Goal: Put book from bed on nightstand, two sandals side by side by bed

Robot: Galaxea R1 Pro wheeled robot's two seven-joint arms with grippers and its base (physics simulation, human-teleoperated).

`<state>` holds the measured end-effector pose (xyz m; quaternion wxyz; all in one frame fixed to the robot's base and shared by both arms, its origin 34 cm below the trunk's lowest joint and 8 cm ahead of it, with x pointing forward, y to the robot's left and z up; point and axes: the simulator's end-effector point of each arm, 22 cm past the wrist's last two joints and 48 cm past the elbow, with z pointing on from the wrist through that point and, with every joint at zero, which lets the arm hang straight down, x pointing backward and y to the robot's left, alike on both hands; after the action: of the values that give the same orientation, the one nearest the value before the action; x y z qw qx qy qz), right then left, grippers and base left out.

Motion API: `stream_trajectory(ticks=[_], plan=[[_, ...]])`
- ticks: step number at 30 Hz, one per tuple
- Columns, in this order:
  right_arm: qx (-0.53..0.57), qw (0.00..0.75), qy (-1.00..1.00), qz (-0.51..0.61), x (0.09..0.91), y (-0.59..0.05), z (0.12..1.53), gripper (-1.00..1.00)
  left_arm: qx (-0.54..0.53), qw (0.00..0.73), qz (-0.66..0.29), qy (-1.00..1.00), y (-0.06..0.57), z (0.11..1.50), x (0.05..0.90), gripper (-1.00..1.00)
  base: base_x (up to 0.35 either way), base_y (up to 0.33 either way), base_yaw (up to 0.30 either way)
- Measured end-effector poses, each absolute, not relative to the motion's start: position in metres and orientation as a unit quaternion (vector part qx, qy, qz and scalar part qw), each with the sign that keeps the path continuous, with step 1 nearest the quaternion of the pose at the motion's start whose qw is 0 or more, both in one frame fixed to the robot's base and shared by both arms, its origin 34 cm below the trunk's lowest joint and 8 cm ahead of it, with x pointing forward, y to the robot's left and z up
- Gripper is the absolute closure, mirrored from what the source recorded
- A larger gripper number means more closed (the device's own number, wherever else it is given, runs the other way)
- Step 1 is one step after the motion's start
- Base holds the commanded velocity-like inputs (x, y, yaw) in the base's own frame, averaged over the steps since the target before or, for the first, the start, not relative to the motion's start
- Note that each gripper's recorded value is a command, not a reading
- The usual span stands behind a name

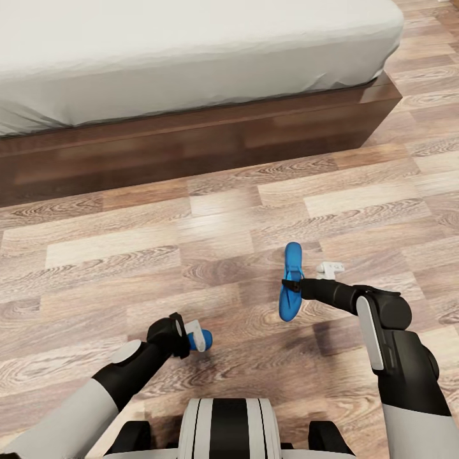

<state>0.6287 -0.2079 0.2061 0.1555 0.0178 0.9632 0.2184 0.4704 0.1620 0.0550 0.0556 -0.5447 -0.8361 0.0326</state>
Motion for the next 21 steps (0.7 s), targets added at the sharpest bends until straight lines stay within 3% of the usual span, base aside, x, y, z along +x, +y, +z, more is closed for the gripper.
stream_trajectory(ticks=[21], plan=[[0.019, 0.156, 0.963, 0.217, 0.6287, -0.2095, 0.206, 1.0, -0.559, 0.06, 0.006, -0.827, 0.1709, 0.0478, 0.4637, -1.0, 0.0, 0.0, 0.0]])
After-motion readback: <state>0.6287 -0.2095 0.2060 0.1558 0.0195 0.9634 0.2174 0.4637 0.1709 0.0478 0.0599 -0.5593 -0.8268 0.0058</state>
